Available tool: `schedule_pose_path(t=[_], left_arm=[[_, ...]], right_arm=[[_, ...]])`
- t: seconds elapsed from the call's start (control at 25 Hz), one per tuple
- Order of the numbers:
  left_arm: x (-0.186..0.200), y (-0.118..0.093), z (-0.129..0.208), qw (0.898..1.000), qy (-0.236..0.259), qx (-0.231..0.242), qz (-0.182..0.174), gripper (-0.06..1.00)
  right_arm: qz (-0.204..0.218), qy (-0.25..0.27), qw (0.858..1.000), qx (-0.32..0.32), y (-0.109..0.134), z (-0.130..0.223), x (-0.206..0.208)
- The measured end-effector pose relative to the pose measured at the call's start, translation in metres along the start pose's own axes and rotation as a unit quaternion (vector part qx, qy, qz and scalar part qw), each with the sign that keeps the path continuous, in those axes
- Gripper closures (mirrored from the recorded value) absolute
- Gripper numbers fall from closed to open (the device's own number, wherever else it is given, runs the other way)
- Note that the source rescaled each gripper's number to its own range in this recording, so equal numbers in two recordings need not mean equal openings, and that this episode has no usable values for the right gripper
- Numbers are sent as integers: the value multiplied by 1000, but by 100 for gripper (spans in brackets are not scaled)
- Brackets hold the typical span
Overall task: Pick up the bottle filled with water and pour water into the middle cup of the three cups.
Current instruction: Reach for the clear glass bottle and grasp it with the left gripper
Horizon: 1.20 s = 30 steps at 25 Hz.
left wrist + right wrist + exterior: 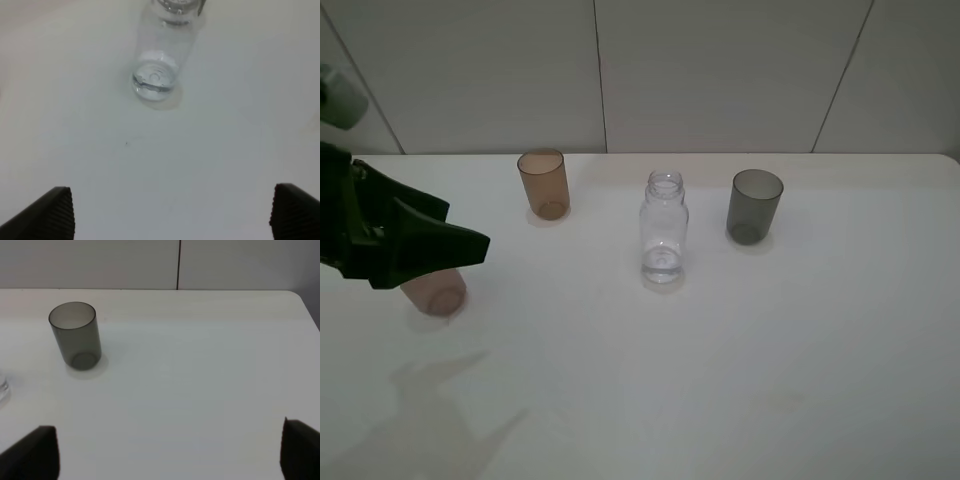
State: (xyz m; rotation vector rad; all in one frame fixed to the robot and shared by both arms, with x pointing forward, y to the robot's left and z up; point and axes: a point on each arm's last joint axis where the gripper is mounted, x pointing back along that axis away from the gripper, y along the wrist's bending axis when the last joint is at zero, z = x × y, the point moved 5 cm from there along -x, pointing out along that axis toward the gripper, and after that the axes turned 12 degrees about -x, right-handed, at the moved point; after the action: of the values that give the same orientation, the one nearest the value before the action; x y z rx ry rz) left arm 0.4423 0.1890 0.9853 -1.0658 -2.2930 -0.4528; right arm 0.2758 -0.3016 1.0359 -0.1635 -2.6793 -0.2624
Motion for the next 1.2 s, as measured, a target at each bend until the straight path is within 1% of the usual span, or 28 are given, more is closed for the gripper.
schedule_pose_path(t=[0.16, 0.32, 0.4, 0.6, 0.76, 0.88, 0.96, 1.04, 1.12, 1.2], left_arm=[[-22, -11, -3, 999, 13, -42, 0, -6], [-43, -14, -1, 997, 30, -73, -20, -6], [-52, -18, 0, 994, 38, -96, -27, -6], [-78, -30, 8, 991, 65, -113, -34, -6], [-94, -33, 13, 987, 77, -127, -56, -6], [-101, -35, 10, 985, 64, -136, -83, -6], [-104, -34, 4, 985, 44, -128, -106, -6], [-106, -35, -2, 986, 20, -121, -116, -6], [-107, -38, -8, 987, -4, -108, -116, -6], [-108, -42, -13, 990, -24, -94, -104, -6]], right_arm=[[0, 0, 1000, 0, 0, 0, 0], [0, 0, 1000, 0, 0, 0, 0], [0, 0, 1000, 0, 0, 0, 0], [0, 0, 1000, 0, 0, 0, 0], [0, 0, 1000, 0, 0, 0, 0], [0, 0, 1000, 0, 0, 0, 0], [3, 0, 1000, 1, -1, 0, 0], [0, 0, 1000, 0, 0, 0, 0], [0, 0, 1000, 0, 0, 0, 0], [0, 0, 1000, 0, 0, 0, 0]])
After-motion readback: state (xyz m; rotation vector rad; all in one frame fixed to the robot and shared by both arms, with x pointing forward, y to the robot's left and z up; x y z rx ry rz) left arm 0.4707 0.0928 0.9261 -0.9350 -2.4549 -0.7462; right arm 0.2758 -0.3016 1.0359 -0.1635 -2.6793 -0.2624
